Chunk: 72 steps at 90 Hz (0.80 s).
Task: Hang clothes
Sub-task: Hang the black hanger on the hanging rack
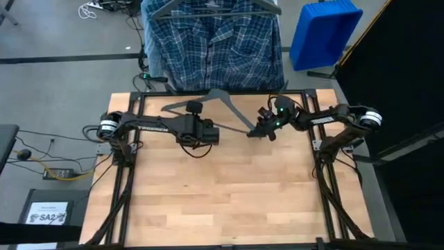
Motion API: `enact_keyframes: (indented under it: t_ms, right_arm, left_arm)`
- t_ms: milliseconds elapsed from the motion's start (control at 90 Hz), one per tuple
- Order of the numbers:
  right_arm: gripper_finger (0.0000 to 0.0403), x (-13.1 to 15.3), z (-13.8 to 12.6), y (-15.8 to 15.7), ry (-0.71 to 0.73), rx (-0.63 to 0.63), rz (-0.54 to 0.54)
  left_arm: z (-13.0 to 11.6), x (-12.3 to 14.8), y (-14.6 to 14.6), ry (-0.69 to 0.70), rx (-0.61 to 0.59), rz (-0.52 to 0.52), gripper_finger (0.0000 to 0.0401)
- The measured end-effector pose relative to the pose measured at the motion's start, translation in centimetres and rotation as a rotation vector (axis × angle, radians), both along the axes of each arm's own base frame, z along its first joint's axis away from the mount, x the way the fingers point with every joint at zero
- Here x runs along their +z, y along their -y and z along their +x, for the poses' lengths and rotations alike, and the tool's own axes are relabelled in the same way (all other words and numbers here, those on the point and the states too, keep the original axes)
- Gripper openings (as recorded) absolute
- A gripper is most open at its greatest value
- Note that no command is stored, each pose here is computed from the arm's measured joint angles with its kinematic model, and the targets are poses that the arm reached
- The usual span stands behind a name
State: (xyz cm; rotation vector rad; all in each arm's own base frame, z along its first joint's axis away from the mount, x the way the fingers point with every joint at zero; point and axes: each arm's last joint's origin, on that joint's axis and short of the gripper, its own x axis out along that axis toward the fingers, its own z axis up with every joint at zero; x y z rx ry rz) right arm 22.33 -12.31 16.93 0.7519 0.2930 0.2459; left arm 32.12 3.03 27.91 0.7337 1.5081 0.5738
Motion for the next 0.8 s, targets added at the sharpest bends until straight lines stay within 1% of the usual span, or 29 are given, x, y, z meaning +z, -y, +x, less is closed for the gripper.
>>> enact_keyframes:
  t_ms: [100, 211, 300, 422, 522, 611, 678, 744, 800]
  right_arm:
    - [0.0002, 1.1, -0.3, 0.8, 0.044, -0.046, -0.064]
    - [0.0001, 2.8, -0.6, 1.6, 0.110, -0.106, -0.186]
    - [0.0001, 4.5, -0.9, 2.2, 0.153, -0.158, -0.288]
    - [0.0001, 7.6, -1.4, 2.4, 0.204, -0.213, -0.398]
    - [0.0001, 10.4, -1.9, 2.4, 0.242, -0.263, -0.478]
    - [0.0001, 13.2, -2.3, 2.2, 0.273, -0.287, -0.530]
    - [0.0001, 15.2, -2.5, 2.1, 0.291, -0.306, -0.570]
    - [0.0001, 17.0, -2.4, 2.2, 0.290, -0.312, -0.586]
    - [0.0001, 17.8, -2.3, 2.3, 0.273, -0.315, -0.593]
  left_arm:
    - [-0.5, 1.1, -0.5, 0.076, 0.029, -0.005, 0.0000]
    - [-0.9, 2.3, -0.8, 0.159, 0.043, -0.004, 0.0000]
    - [-1.2, 3.0, -1.0, 0.222, 0.052, -0.006, 0.0000]
    - [-1.4, 4.1, -1.0, 0.313, 0.055, -0.007, 0.0006]
    - [-0.9, 5.2, -0.9, 0.461, 0.050, -0.018, 0.0022]
    - [-0.7, 5.8, -0.8, 0.511, 0.025, -0.015, 0.0043]
    - [-0.3, 6.5, -0.9, 0.570, -0.003, 0.011, 0.0059]
    - [-0.1, 7.1, -1.0, 0.609, -0.024, 0.045, 0.0074]
    - [0.3, 7.6, -1.0, 0.644, -0.045, 0.075, 0.0085]
